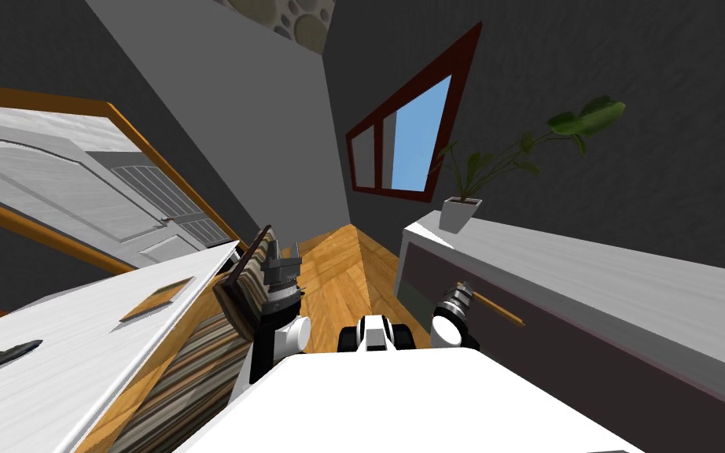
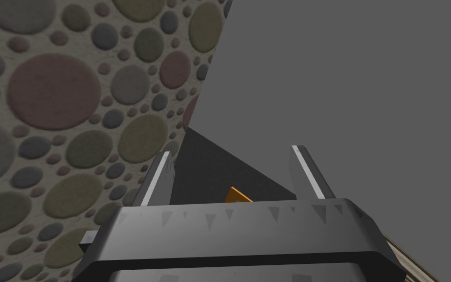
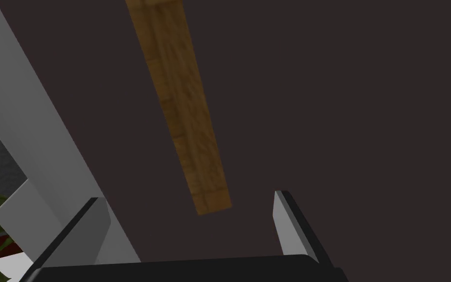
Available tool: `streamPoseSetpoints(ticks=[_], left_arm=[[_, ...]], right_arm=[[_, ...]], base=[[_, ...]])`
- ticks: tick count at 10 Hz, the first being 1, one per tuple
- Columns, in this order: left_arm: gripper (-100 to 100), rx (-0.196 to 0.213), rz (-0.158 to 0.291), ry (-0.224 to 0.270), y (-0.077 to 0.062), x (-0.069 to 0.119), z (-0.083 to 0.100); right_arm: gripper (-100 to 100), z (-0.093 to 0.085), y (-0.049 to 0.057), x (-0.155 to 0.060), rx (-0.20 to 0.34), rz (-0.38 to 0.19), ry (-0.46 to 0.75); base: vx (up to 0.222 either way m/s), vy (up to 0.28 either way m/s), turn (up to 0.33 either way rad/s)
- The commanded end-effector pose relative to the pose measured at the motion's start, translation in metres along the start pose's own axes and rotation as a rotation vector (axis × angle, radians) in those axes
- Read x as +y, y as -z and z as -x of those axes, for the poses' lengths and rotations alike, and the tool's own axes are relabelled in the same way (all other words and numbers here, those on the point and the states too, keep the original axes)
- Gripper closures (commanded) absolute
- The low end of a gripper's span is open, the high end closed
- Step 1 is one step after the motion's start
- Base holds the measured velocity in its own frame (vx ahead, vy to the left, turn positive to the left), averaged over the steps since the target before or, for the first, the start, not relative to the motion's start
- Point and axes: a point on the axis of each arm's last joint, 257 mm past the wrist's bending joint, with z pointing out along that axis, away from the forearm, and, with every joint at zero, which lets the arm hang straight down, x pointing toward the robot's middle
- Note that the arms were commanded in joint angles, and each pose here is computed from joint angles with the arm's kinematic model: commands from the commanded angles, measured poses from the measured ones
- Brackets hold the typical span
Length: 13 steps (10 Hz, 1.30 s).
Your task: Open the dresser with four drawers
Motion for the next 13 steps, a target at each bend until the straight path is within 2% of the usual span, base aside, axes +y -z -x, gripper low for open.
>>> streamPoseSetpoints(ticks=[1, 6, 8, 12, 13], left_arm=[[0, 0.000, 0.000, 0.000, 0.000, 0.000, 0.000], [0, 0.000, 0.000, 0.001, 0.000, 0.000, 0.000], [0, 0.000, 0.000, 0.000, 0.000, 0.000, 0.000], [0, 0.000, 0.000, 0.001, 0.000, 0.000, 0.000], [0, 0.000, 0.000, 0.001, 0.000, 0.000, 0.000]], right_arm=[[100, 0.000, 0.000, 0.000, 0.000, 0.000, 0.001], [100, 0.007, 0.005, -0.005, -0.007, -0.003, 0.000], [100, 0.004, 0.007, 0.001, -0.006, 0.011, 0.004], [100, 0.008, 0.008, -0.007, -0.010, -0.006, -0.006], [-100, 0.010, 0.011, -0.009, -0.016, 0.014, -0.002]], base=[[0.003, -0.008, 0.000], [-0.096, 0.138, -0.010], [-0.058, 0.095, 0.002], [-0.124, 0.143, -0.001], [-0.041, 0.073, -0.052]])
